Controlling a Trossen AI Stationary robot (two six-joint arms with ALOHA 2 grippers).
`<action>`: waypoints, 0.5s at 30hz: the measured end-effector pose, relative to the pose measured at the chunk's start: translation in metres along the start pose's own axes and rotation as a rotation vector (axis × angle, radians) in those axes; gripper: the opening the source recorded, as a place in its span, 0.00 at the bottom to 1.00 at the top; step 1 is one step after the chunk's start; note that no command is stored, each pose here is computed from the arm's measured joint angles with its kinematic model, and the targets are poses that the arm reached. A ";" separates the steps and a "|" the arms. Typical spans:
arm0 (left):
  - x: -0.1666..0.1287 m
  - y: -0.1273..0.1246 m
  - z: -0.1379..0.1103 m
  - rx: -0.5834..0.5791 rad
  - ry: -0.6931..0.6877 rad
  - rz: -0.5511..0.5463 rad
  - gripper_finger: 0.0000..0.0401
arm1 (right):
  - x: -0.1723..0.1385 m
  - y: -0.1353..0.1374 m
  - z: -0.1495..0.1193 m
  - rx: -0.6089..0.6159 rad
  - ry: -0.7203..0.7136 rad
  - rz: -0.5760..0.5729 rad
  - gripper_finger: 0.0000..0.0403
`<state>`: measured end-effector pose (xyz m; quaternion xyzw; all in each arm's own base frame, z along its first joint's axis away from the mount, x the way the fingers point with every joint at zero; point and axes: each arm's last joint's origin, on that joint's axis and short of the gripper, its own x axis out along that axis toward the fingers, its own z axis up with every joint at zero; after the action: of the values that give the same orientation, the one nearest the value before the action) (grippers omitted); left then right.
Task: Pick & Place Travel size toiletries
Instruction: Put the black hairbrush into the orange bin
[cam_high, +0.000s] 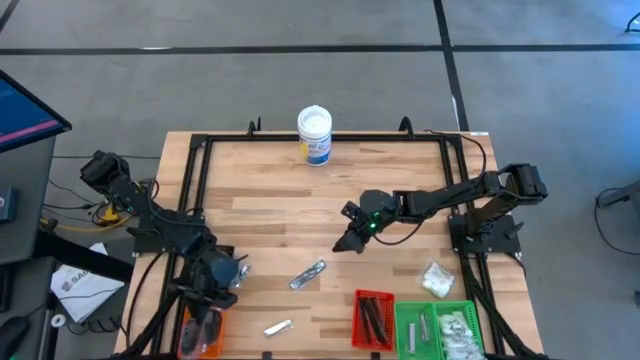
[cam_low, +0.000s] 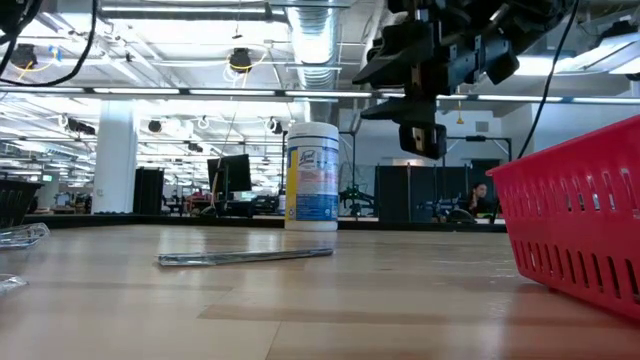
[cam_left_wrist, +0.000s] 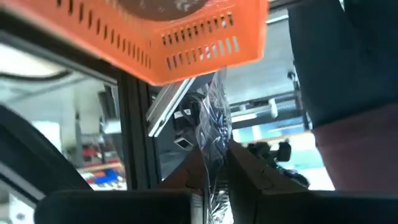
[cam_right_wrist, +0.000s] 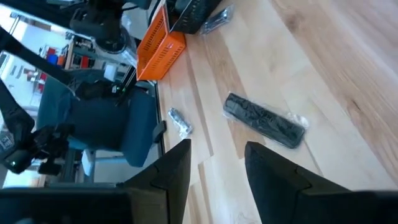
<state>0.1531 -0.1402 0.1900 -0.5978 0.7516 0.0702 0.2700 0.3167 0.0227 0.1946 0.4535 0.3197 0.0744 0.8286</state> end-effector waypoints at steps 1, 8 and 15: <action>0.001 0.000 -0.001 -0.029 0.001 0.004 0.06 | 0.000 0.000 0.000 -0.011 0.002 0.004 0.36; 0.006 0.008 -0.004 -0.204 0.036 0.096 0.06 | 0.000 0.004 0.001 -0.082 0.002 0.045 0.35; 0.014 0.015 0.009 -0.356 0.005 0.213 0.06 | 0.000 0.005 0.001 -0.094 0.010 0.059 0.35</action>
<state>0.1400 -0.1446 0.1720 -0.5535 0.7869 0.2282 0.1492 0.3179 0.0246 0.1987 0.4229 0.3064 0.1163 0.8449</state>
